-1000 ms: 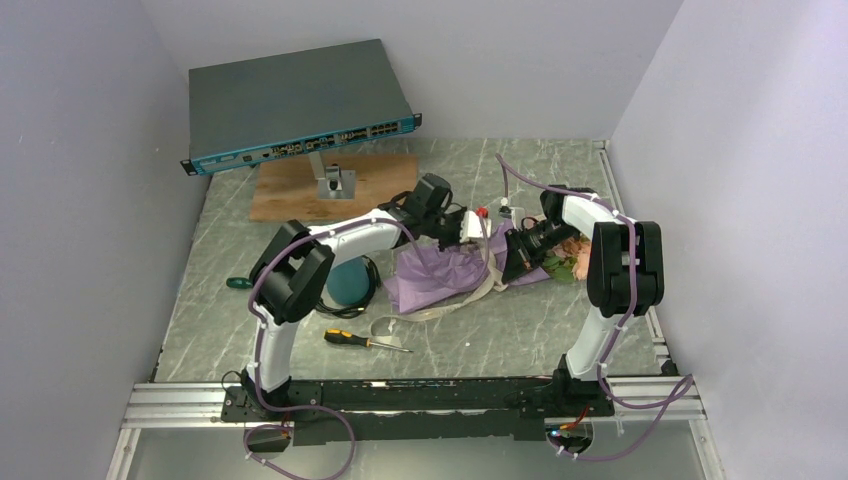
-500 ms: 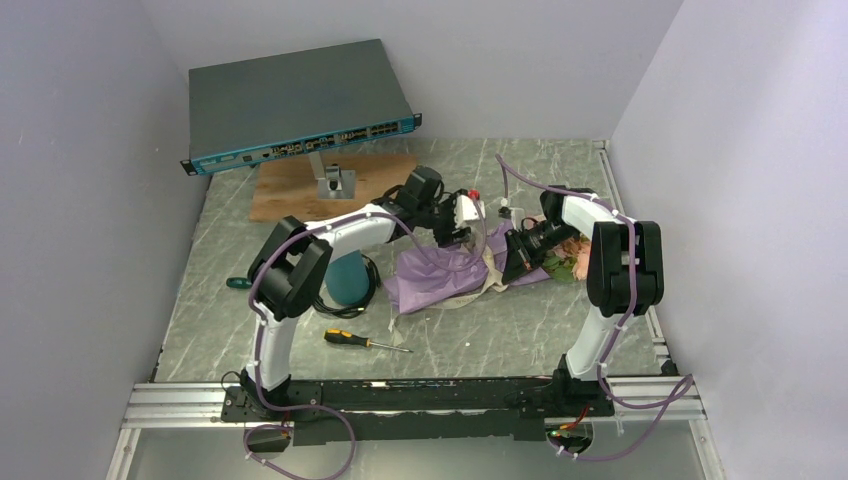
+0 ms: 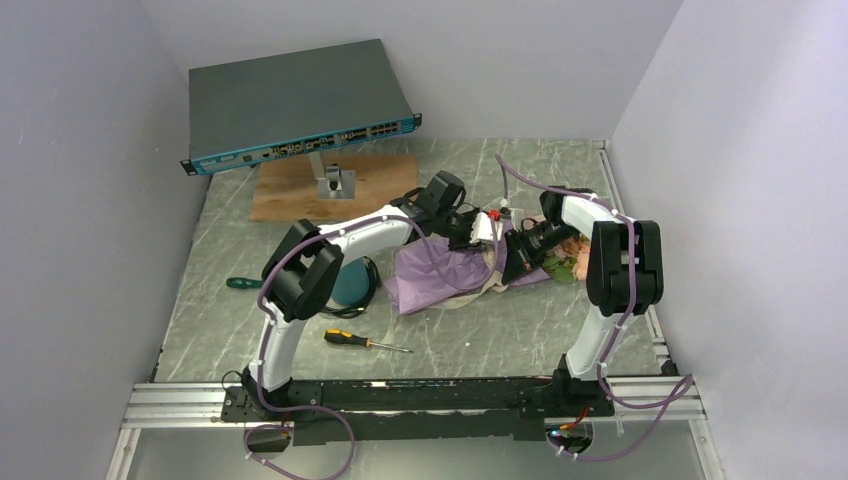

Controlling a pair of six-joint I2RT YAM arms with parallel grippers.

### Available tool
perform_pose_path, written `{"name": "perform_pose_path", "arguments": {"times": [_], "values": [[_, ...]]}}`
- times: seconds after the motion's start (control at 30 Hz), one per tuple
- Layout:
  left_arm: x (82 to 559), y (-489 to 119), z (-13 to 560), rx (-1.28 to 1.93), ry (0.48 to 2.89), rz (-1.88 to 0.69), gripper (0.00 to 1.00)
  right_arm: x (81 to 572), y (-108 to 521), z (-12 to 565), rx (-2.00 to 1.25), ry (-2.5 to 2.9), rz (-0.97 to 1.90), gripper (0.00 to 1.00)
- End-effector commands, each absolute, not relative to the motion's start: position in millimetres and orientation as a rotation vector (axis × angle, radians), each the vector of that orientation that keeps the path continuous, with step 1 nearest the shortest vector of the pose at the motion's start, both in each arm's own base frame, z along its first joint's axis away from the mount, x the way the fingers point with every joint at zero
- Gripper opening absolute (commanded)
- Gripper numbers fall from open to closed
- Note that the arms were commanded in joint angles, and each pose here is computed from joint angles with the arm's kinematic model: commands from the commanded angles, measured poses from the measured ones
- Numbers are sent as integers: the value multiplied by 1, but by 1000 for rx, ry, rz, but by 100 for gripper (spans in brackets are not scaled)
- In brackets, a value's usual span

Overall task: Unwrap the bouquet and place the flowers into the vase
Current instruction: Untie the ribbon from the wrapping paper.

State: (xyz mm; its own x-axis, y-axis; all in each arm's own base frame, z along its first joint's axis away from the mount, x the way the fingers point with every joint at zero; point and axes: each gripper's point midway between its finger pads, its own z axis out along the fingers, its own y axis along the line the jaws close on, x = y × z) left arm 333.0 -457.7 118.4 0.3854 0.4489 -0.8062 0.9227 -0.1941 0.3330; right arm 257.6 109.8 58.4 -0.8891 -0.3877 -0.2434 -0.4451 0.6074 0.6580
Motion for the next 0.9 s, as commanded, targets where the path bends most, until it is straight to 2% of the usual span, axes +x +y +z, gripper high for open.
{"name": "perform_pose_path", "arguments": {"times": [0.0,0.23,0.33,0.4,0.43,0.47,0.57,0.63,0.73,0.87], "values": [[355,-455,121,1730,1290,-697,30,263,112,66,-732,2702,1170,0],[393,-428,127,1553,1449,-675,5,259,111,65,-737,2707,1170,0],[421,-412,125,1430,1566,-617,0,258,111,65,-737,2707,1169,0],[432,-405,127,1373,1608,-599,1,258,111,64,-736,2707,1169,0],[430,-405,128,1380,1602,-607,4,258,111,64,-735,2705,1171,0],[427,-406,131,1408,1573,-616,12,258,111,65,-733,2705,1173,0],[405,-414,145,1489,1442,-686,45,260,112,65,-730,2701,1176,0],[388,-420,152,1552,1353,-722,57,261,112,66,-729,2699,1177,0],[359,-432,154,1684,1220,-754,63,262,113,66,-726,2697,1178,0],[332,-446,144,1822,1106,-757,64,261,113,66,-721,2696,1183,0]]}}
